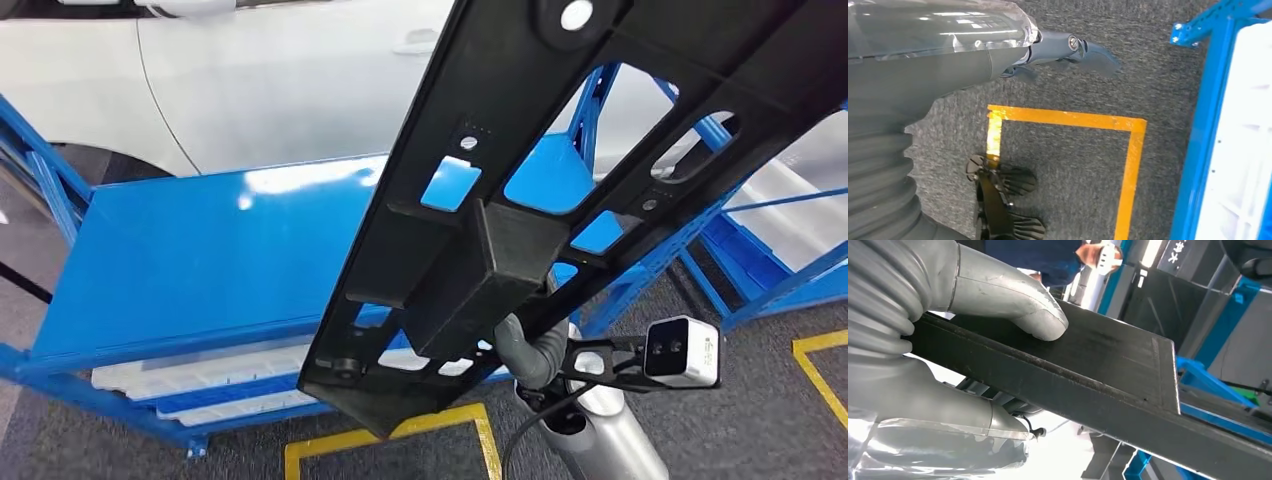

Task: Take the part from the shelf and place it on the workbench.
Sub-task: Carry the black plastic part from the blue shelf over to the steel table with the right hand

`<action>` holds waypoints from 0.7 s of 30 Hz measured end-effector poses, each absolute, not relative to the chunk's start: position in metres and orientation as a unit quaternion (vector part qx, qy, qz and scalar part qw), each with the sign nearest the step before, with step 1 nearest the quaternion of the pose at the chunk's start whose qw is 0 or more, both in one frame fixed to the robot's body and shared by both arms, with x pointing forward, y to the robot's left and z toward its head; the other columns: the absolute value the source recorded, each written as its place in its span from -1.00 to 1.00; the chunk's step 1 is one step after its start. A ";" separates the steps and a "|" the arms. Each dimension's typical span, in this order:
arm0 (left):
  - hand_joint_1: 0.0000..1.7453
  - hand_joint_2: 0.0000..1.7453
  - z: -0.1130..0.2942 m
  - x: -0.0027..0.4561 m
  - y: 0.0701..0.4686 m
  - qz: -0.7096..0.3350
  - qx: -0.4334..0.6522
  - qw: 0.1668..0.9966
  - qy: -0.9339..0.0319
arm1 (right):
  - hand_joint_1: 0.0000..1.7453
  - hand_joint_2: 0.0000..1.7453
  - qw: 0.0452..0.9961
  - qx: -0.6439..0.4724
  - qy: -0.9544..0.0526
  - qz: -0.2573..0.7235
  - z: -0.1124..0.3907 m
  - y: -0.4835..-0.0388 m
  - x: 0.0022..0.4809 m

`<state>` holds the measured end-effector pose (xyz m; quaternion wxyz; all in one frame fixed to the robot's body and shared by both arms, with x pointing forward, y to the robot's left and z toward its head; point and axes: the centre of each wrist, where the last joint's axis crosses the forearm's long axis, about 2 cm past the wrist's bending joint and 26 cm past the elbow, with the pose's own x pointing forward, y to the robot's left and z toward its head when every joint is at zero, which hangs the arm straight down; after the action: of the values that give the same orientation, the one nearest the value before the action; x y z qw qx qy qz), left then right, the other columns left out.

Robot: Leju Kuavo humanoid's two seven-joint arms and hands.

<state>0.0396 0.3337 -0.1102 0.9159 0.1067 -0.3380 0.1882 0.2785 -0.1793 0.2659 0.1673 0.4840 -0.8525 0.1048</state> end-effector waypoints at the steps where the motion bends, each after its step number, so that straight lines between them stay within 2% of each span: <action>1: -1.00 1.00 -0.110 0.040 0.333 0.188 0.105 0.916 -0.338 | 1.00 1.00 0.168 0.483 -0.853 0.106 0.265 -0.180 0.277; 21: -1.00 1.00 -0.110 0.038 0.333 0.174 0.101 0.920 -0.337 | 1.00 1.00 0.154 0.479 -0.858 0.104 0.265 -0.185 0.259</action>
<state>0.0382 0.3329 -0.1105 0.9200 0.1009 -0.3366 0.1736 0.2594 -0.1847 0.2647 0.1536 0.4787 -0.8581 0.1040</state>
